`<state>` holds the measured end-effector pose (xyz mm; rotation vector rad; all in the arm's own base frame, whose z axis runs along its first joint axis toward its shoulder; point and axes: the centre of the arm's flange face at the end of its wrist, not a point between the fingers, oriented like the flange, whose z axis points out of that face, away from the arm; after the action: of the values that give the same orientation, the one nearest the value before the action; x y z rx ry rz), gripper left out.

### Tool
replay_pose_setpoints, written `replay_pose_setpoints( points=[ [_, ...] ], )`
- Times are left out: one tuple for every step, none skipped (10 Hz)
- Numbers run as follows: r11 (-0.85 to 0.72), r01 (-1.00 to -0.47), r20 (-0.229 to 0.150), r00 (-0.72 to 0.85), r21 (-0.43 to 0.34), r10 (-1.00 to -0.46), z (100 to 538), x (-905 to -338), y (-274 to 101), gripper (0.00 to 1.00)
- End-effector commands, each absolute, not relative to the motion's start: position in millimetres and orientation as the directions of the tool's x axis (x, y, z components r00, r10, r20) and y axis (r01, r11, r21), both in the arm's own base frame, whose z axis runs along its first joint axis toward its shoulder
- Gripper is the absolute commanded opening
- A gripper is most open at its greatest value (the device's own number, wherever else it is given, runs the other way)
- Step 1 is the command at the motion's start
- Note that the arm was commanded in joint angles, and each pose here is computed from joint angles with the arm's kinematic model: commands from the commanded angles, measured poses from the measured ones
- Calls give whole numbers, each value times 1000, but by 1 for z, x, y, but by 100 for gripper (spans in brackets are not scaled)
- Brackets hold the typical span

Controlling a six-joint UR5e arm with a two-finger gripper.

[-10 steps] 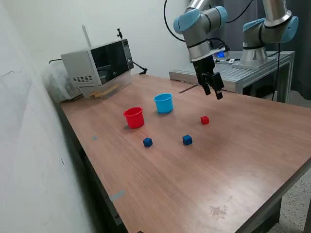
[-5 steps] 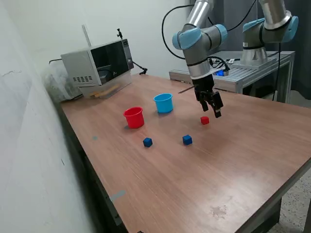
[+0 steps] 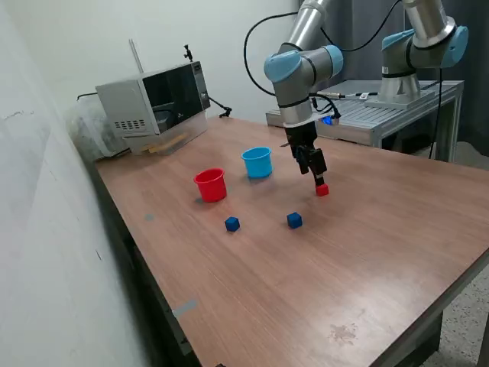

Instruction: Place red objects in the red bin, and blue objects in the blue bin.

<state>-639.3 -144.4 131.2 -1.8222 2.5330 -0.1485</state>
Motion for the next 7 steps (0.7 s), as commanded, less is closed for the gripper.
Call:
replay_pose_setpoints(
  points=[
    [309, -947, 34, -313, -85, -949, 125, -631, -148, 100],
    [293, -953, 35, -297, -83, -954, 126, -628, -158, 100],
    [280, -957, 38, -283, -79, -958, 127, -628, -167, 100],
    [275, -958, 36, -279, -79, -960, 127, -627, -170, 100],
    [275, -958, 36, -279, -80, -960, 125, -627, -170, 100],
    [277, -957, 32, -280, -87, -959, 120, -628, -169, 100],
    [275, -957, 32, -279, -87, -960, 116, -628, -169, 100]
  ],
)
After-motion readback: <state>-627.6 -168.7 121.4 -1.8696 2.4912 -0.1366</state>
